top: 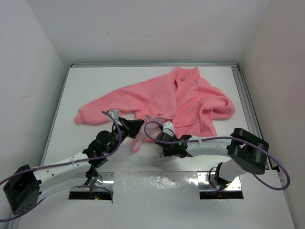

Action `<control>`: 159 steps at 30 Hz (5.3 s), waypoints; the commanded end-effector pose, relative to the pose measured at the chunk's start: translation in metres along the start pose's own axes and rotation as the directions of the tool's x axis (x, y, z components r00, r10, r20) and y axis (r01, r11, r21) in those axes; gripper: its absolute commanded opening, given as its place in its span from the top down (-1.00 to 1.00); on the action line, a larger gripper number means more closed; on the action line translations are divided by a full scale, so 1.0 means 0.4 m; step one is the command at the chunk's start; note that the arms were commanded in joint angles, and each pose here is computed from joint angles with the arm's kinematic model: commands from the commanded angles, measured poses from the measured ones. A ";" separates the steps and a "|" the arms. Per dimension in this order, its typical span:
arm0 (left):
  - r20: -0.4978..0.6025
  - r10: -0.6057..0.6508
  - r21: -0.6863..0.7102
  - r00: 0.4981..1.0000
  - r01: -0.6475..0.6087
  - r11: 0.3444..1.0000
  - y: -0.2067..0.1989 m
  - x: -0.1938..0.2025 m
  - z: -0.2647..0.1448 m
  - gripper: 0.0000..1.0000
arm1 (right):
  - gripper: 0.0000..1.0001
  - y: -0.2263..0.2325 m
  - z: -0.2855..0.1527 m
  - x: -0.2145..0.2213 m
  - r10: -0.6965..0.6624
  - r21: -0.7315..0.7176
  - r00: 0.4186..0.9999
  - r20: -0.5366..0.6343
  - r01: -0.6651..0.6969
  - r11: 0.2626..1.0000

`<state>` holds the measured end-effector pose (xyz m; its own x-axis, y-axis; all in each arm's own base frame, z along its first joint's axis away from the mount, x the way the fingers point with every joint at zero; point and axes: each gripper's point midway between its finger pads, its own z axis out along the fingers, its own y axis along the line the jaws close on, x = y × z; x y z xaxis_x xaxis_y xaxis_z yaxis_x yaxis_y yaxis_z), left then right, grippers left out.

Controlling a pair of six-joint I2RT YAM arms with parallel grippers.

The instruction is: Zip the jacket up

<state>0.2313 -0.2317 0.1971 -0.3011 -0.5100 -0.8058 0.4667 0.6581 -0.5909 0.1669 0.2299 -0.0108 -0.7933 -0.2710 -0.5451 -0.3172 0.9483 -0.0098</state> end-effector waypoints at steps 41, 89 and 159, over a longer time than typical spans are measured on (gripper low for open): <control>-0.003 -0.114 0.175 0.994 0.112 0.978 -0.186 -0.095 0.099 1.00 | 1.00 -0.065 -0.402 -0.388 0.492 -0.498 0.419 0.763 -0.104 0.861; -0.143 -0.092 0.208 0.985 0.121 0.971 -0.162 0.055 0.115 1.00 | 1.00 -0.005 -0.406 -0.407 0.608 -0.628 0.410 0.679 -0.105 0.771; -0.220 -0.054 0.138 0.974 0.086 0.987 -0.169 0.106 0.123 1.00 | 1.00 -0.007 -0.438 -0.441 0.543 -0.565 0.423 0.726 -0.084 0.821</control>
<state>0.2346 -0.3155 0.1929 -0.5092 -0.4235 -0.7493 0.5136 0.5490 -0.6593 0.2200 0.2340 0.1800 -0.1653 0.3982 -0.9023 -0.4241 0.7973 0.4296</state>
